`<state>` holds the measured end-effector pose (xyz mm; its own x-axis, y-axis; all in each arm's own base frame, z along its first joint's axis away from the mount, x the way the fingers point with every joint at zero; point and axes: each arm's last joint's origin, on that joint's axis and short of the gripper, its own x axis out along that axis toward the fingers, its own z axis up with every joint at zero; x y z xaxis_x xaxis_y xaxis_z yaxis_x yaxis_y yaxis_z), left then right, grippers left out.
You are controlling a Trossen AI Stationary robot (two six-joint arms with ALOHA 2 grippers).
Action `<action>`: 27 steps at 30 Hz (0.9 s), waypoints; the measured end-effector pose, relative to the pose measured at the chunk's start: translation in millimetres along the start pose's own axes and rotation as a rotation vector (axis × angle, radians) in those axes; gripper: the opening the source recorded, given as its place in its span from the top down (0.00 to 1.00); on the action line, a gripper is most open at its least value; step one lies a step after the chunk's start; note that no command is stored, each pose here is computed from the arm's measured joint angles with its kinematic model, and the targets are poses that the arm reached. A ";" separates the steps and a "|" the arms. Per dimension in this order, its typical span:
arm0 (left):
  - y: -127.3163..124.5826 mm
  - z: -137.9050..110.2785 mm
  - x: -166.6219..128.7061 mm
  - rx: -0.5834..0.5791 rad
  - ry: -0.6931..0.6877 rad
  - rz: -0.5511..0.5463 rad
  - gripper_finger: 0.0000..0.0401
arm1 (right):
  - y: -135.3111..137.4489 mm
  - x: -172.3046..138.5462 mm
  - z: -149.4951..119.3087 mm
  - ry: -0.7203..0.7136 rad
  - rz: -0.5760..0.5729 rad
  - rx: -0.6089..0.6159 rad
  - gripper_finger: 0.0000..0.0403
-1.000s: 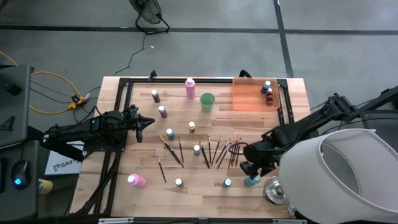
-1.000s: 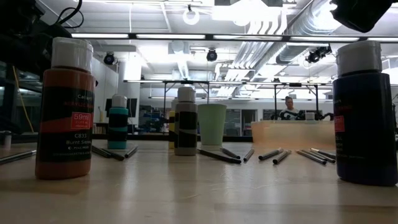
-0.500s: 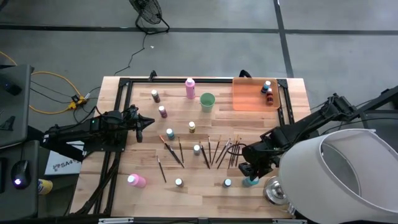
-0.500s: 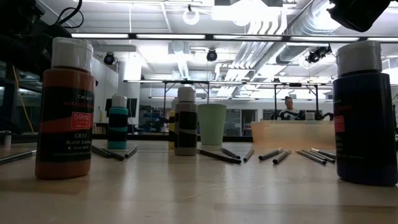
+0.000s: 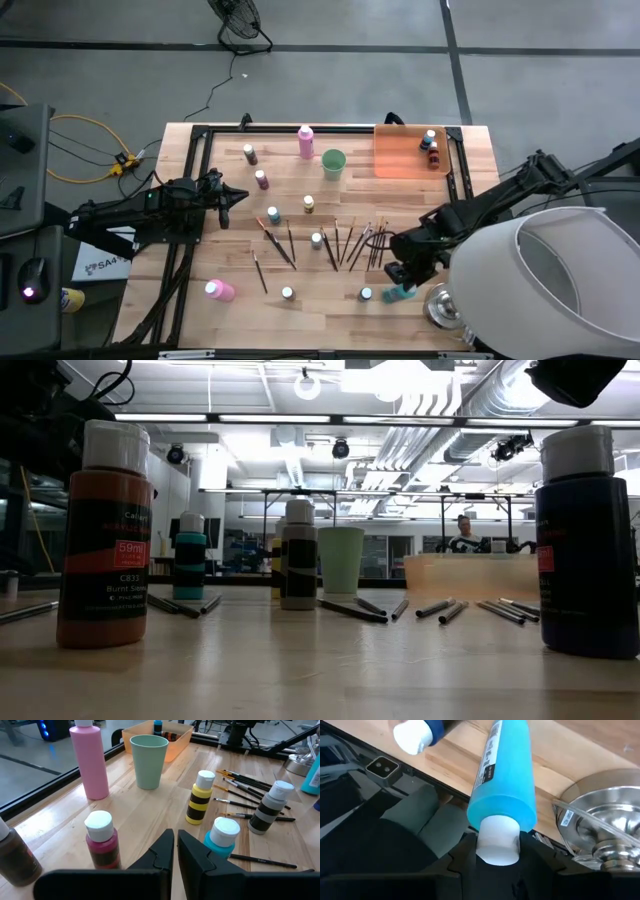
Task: Pick & Place Paint Supplies
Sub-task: Put the large blue paint bottle into the orange bin
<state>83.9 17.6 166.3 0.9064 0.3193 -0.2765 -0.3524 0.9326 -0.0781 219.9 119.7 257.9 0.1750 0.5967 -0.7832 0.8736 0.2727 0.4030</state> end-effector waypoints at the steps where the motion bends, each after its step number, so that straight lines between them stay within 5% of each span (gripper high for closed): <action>1: 0.0 0.0 0.0 0.000 0.000 0.000 0.95 | -0.4 -1.0 -0.2 -0.006 0.003 -0.004 0.71; 27: 0.0 0.0 0.0 0.000 0.000 0.000 0.95 | -21.8 -51.2 25.8 -0.222 0.031 -0.048 0.71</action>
<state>83.9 17.5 166.3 0.9065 0.3191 -0.2764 -0.3521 0.9327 -0.0781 203.6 63.8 277.0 0.3020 0.4264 -0.8527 0.8445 0.2953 0.4467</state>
